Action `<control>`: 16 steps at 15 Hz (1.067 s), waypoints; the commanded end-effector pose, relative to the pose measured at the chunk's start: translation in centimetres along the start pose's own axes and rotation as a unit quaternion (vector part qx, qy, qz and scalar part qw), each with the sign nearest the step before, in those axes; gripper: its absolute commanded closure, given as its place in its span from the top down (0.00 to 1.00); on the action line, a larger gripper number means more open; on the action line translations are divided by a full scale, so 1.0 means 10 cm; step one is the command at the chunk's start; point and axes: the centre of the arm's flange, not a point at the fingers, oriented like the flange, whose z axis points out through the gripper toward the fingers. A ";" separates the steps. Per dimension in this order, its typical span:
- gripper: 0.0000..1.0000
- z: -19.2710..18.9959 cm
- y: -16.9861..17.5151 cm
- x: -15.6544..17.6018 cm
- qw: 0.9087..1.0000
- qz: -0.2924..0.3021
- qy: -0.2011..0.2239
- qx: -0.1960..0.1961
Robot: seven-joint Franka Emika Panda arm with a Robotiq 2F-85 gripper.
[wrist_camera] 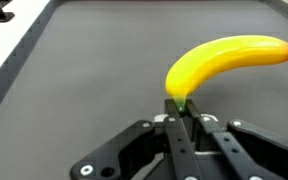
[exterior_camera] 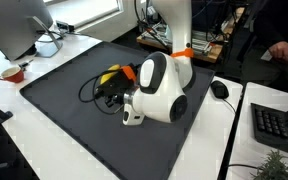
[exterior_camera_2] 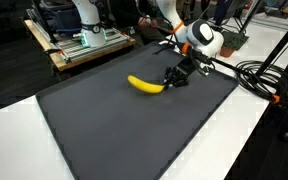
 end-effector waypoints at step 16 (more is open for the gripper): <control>0.12 -0.01 0.00 -0.01 1.000 -0.006 0.000 0.001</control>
